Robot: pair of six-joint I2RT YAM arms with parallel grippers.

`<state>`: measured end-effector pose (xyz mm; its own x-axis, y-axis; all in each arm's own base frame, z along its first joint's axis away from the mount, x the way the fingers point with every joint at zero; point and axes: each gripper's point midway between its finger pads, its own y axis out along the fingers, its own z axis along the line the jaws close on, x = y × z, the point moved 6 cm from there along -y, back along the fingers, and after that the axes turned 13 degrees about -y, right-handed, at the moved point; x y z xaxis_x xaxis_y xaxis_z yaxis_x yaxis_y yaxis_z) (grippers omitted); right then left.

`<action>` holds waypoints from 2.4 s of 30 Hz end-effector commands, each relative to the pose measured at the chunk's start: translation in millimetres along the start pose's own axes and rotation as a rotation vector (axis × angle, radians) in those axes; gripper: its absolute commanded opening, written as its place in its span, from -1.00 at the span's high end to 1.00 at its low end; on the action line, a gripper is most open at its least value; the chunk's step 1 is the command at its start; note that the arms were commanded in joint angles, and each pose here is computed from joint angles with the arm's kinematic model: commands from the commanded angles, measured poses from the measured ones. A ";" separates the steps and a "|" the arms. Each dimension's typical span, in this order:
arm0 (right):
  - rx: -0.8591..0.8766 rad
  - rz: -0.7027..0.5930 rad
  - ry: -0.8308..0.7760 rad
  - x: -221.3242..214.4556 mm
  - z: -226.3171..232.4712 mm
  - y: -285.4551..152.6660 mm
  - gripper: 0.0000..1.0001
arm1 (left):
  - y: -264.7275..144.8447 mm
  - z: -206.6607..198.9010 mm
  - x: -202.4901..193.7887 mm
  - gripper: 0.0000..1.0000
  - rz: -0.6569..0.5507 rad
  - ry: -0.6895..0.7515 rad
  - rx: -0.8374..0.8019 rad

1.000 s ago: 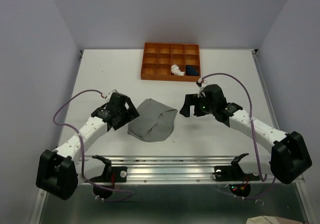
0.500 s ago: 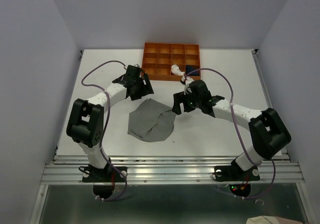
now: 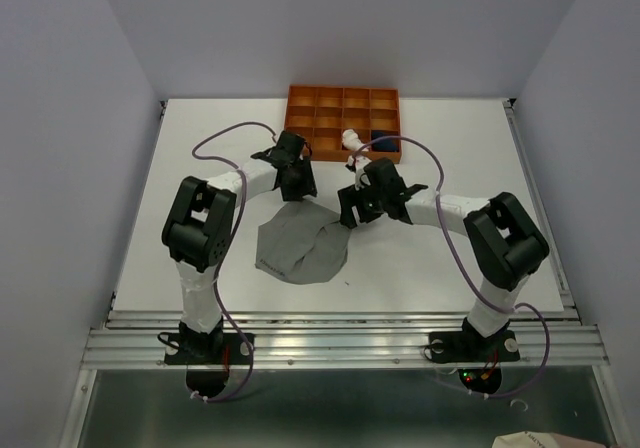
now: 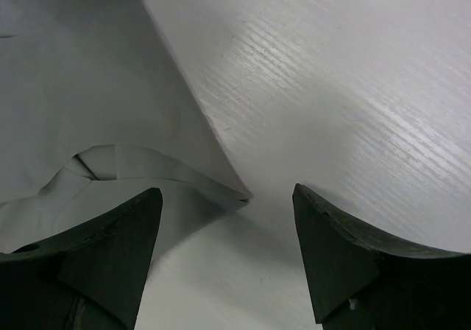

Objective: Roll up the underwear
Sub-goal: Flatten the underwear

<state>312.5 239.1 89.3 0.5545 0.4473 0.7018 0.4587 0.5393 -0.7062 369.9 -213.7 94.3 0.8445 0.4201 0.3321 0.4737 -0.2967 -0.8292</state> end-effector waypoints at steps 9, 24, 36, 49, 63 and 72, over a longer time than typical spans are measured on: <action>0.028 -0.005 -0.107 12.1 10.6 26.1 0.48 | 9.1 7.7 -4.1 1.00 0.018 0.024 0.082; 0.317 -0.415 -0.168 90.9 80.1 -115.5 0.99 | -174.1 -26.0 7.5 1.00 -0.374 -0.091 -0.355; 0.716 -0.691 -0.268 100.0 152.9 -257.8 0.99 | -344.7 -21.1 -44.8 1.00 -0.555 -0.056 -0.828; 0.167 -0.341 0.250 46.6 32.8 -116.6 0.98 | -183.7 -9.2 -29.7 0.94 -0.423 -0.174 -0.279; -0.026 -0.230 0.248 39.4 -19.1 -107.2 -1.00 | -135.6 -7.1 -0.5 -0.98 -0.324 -0.116 -0.107; 0.050 -0.077 0.200 -20.8 59.8 -112.5 -1.00 | -132.8 80.3 -67.3 -0.98 -0.246 -0.246 -0.044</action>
<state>239.7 210.1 198.6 0.5437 0.1825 0.8192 0.5656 0.6414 -0.5183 257.3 -144.7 185.6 0.5875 0.6624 0.4648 0.7368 -0.2002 -0.6458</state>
